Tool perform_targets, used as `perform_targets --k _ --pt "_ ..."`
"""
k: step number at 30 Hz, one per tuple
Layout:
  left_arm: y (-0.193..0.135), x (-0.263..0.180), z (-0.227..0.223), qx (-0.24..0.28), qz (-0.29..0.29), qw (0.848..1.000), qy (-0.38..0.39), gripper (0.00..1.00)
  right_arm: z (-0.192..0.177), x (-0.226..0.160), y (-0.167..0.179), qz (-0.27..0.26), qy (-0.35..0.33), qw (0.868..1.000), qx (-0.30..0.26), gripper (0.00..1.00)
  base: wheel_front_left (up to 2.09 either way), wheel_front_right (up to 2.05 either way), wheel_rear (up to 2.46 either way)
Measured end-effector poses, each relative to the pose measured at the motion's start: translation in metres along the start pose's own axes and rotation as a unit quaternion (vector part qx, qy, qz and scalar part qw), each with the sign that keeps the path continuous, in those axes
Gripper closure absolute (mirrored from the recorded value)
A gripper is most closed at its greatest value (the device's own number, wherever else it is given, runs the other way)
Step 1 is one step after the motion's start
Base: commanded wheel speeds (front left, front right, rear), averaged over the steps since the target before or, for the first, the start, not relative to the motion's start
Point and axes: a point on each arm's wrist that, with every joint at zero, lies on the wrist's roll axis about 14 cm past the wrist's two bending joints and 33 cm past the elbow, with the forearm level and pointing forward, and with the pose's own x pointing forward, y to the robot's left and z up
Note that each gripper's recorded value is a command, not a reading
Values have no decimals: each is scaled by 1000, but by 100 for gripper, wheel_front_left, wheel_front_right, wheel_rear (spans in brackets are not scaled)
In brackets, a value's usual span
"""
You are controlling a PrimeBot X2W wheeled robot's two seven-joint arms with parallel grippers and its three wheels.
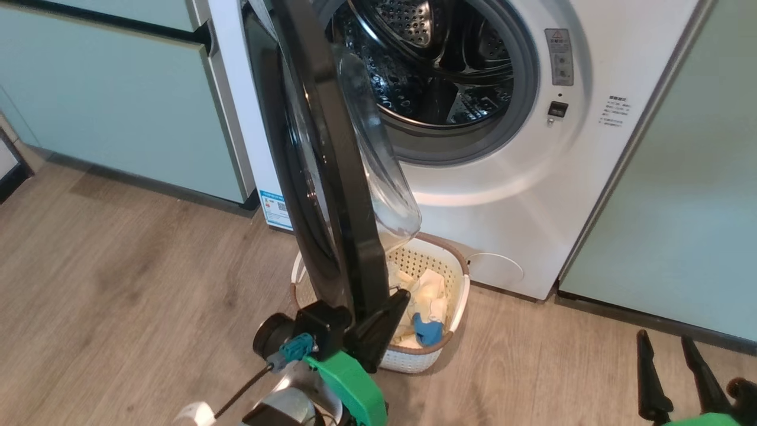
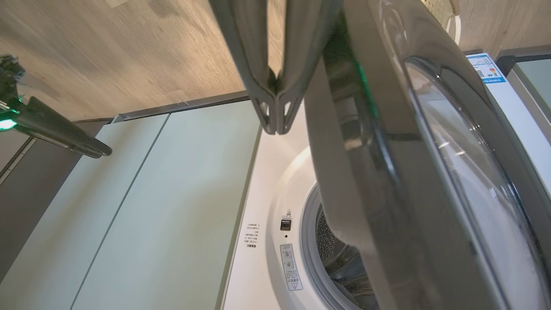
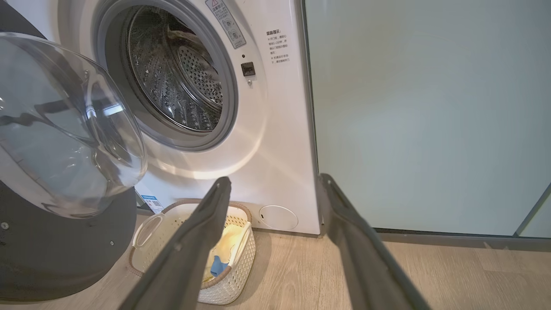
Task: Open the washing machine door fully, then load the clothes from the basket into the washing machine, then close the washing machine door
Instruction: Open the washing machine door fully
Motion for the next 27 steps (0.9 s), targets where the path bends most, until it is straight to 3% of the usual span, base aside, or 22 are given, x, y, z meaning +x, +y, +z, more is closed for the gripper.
perform_targets --k 27 --pt "47 -37 14 20 71 997 1 100 -8 20 34 53 15 998 1 0 0 0 0"
